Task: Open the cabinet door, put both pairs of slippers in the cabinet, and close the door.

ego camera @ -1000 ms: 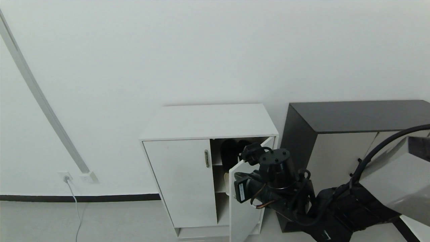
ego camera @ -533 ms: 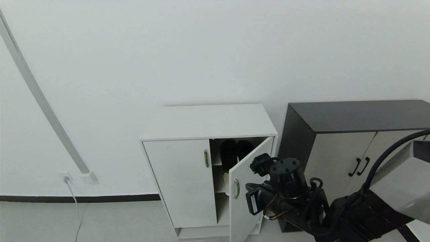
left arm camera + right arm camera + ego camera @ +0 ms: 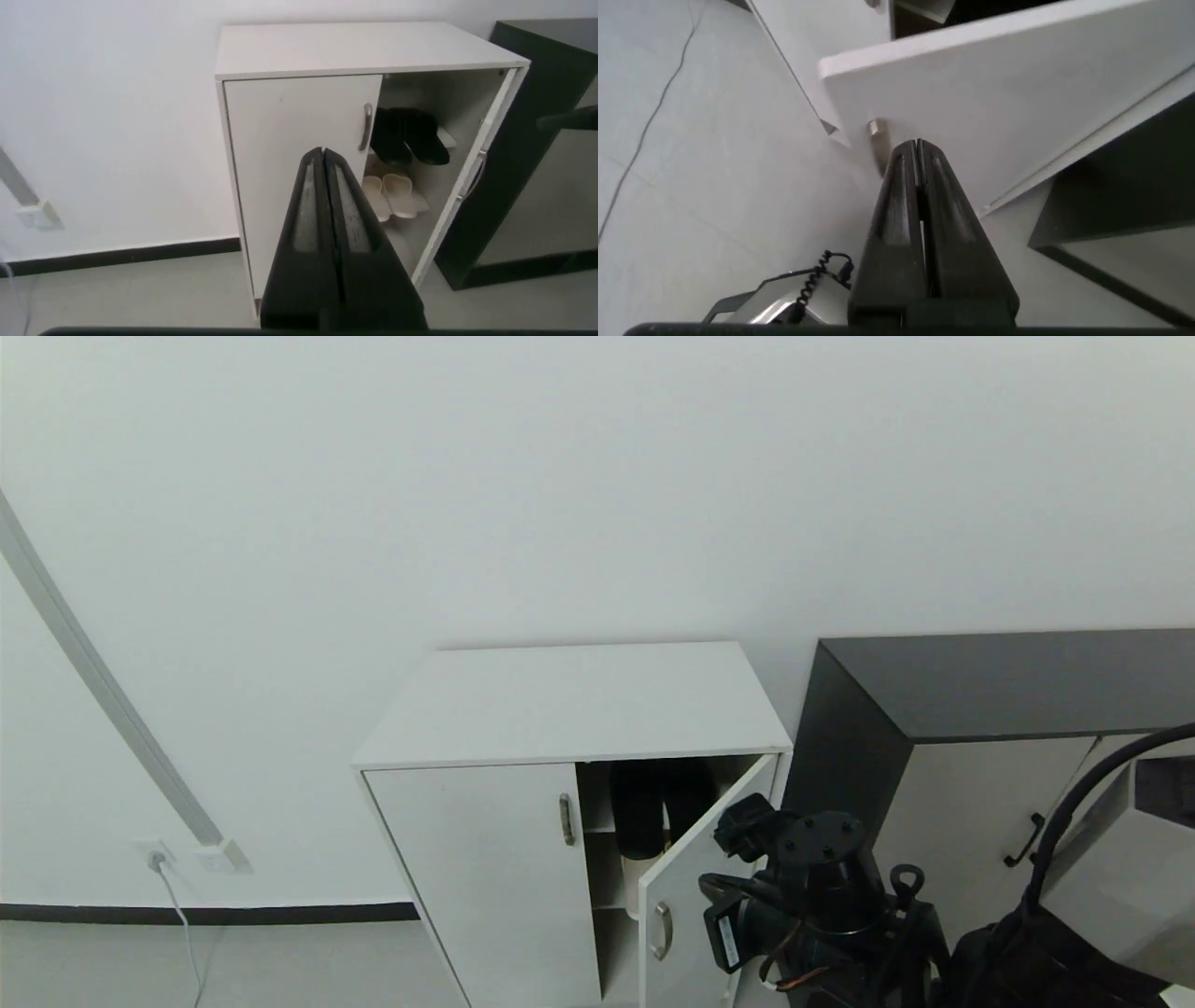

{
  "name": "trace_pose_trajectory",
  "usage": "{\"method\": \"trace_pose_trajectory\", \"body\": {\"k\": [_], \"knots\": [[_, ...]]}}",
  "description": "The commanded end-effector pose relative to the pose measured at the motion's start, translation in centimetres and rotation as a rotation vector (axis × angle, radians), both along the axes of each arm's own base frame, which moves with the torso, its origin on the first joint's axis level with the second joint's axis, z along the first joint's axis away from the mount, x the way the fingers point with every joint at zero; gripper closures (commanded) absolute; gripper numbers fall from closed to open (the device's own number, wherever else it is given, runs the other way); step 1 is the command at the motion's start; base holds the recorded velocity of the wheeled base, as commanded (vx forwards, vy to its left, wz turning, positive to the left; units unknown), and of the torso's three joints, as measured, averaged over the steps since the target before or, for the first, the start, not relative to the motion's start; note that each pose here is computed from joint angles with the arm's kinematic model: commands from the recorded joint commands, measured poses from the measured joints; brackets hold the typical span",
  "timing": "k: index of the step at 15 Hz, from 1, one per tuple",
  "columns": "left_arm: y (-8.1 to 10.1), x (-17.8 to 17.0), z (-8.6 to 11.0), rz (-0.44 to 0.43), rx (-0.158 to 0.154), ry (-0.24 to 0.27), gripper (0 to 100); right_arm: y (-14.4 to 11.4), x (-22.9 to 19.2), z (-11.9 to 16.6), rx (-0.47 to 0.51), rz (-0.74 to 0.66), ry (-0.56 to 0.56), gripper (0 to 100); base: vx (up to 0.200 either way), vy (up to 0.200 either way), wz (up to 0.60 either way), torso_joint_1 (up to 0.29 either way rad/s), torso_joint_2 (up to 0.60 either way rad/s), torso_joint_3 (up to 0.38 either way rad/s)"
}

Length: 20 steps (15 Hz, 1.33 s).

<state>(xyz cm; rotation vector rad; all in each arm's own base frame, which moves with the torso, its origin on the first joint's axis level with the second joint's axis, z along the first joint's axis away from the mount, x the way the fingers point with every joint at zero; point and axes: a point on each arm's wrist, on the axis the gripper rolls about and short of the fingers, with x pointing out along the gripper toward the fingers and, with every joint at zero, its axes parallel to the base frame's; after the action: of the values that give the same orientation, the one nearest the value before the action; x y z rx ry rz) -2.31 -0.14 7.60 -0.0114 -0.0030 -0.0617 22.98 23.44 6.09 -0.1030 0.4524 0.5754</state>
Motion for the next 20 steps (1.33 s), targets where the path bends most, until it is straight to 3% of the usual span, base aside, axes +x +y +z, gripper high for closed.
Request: {"method": "trace_pose_trajectory", "body": {"k": [1, 14, 20], "knots": [[0.0, 0.0, 0.0, 0.000, -0.002, 0.000, 100, 0.2, 0.2, -1.0, -0.018, 0.001, 0.021, 100, 0.000, 0.000, 0.00, 0.000, 0.00, 0.000], [0.0, 0.0, 0.0, 0.003, -0.002, 0.000, 100, 3.0, 8.7, -3.5, 0.053, -0.096, -0.043, 100, 0.000, 0.000, 0.00, 0.000, 0.00, 0.000], [0.0, 0.0, 0.0, 0.003, -0.002, 0.000, 100, 2.5, 12.6, -4.6, 0.067, -0.159, -0.071, 100, 0.000, 0.000, 0.00, 0.000, 0.00, 0.000]]}}
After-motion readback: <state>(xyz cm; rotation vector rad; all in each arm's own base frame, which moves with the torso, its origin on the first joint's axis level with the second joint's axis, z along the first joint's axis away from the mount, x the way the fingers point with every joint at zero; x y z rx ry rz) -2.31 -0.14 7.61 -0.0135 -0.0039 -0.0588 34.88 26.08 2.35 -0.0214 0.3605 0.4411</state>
